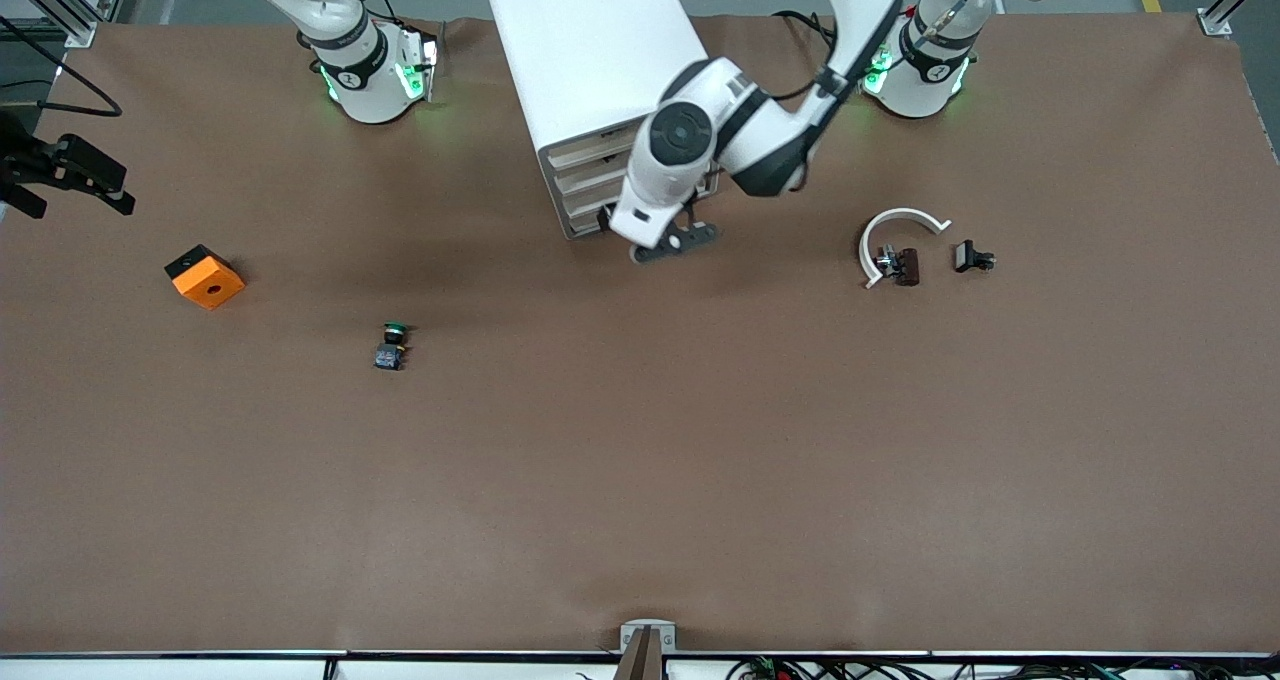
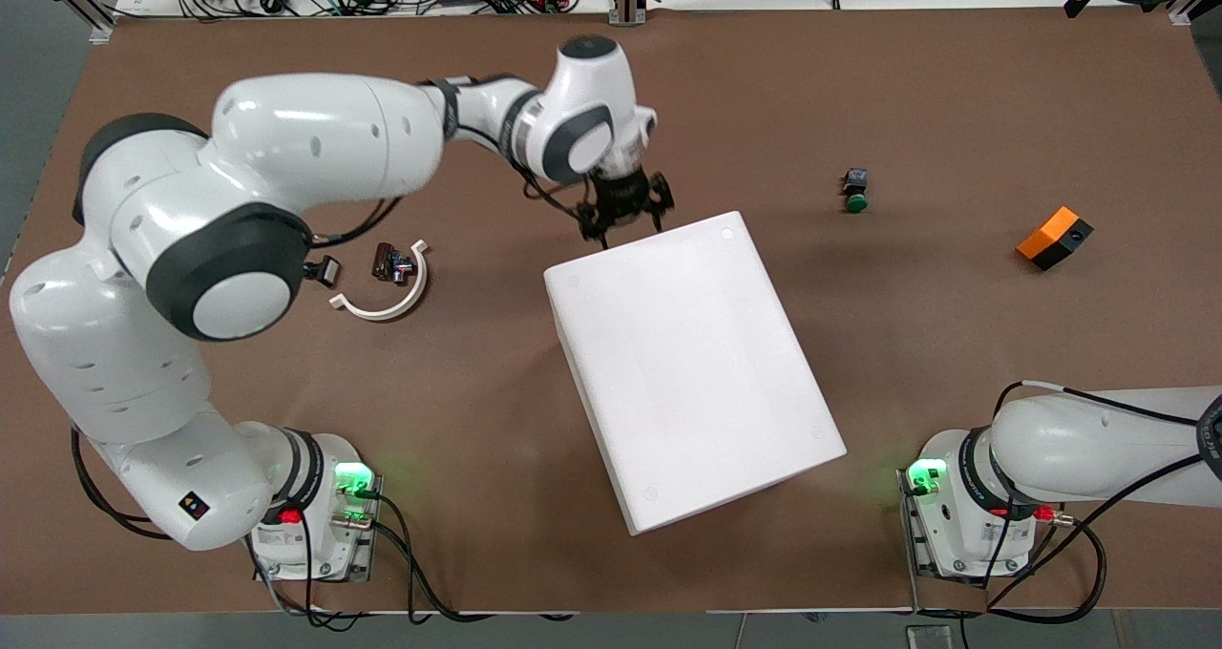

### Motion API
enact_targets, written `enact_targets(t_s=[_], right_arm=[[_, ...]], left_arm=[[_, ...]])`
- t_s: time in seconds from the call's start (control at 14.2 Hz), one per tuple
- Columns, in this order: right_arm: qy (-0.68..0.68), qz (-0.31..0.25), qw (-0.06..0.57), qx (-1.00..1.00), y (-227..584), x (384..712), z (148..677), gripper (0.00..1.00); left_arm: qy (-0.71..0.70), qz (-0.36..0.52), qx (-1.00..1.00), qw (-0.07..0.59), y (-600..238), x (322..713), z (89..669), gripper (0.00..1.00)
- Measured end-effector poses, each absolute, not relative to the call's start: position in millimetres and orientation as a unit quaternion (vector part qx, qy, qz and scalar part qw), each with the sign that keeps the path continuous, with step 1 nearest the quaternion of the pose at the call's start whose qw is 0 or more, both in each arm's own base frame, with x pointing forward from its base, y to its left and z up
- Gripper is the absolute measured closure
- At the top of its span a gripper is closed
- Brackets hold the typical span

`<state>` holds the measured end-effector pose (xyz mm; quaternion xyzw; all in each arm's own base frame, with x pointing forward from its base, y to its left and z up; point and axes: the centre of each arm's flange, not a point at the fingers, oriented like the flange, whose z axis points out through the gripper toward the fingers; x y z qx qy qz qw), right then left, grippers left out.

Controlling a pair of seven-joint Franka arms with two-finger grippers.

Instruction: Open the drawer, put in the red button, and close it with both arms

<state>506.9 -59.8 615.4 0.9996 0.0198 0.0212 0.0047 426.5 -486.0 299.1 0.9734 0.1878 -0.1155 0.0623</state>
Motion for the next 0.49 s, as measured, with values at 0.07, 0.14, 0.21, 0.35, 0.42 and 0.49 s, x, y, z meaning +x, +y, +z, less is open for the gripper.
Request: enact_targets(t_s=[0.07,0.14,0.21,0.35,0.42,0.49], right_arm=[[0.02,0.021,0.004,1.0,-59.7,507.0,615.2,0.0],[0.02,0.021,0.003,1.0,-60.6,506.9,615.1,0.0],[0.019,0.022,0.003,1.0,-61.7,506.9,615.1,0.0],[0.017,0.022,0.002,1.0,-63.8,506.7,615.1,0.0],[0.017,0.022,0.002,1.0,-64.4,506.6,615.1,0.0],[0.016,0.022,0.002,1.0,-65.0,506.6,615.1,0.0]], left_arm=[[0.203,-0.1,0.972,0.068,-466.7,454.8,307.9,0.0],[0.217,-0.087,0.97,0.073,-447.7,479.6,316.4,0.0],[0.227,-0.072,0.968,0.075,-429.2,501.2,324.5,0.0],[0.238,-0.04,0.968,0.067,-395.6,531.9,336.5,0.0],[0.242,-0.026,0.968,0.063,-380.9,543.5,342.0,0.0],[0.248,-0.014,0.967,0.061,-366.3,555.0,349.5,0.0]])
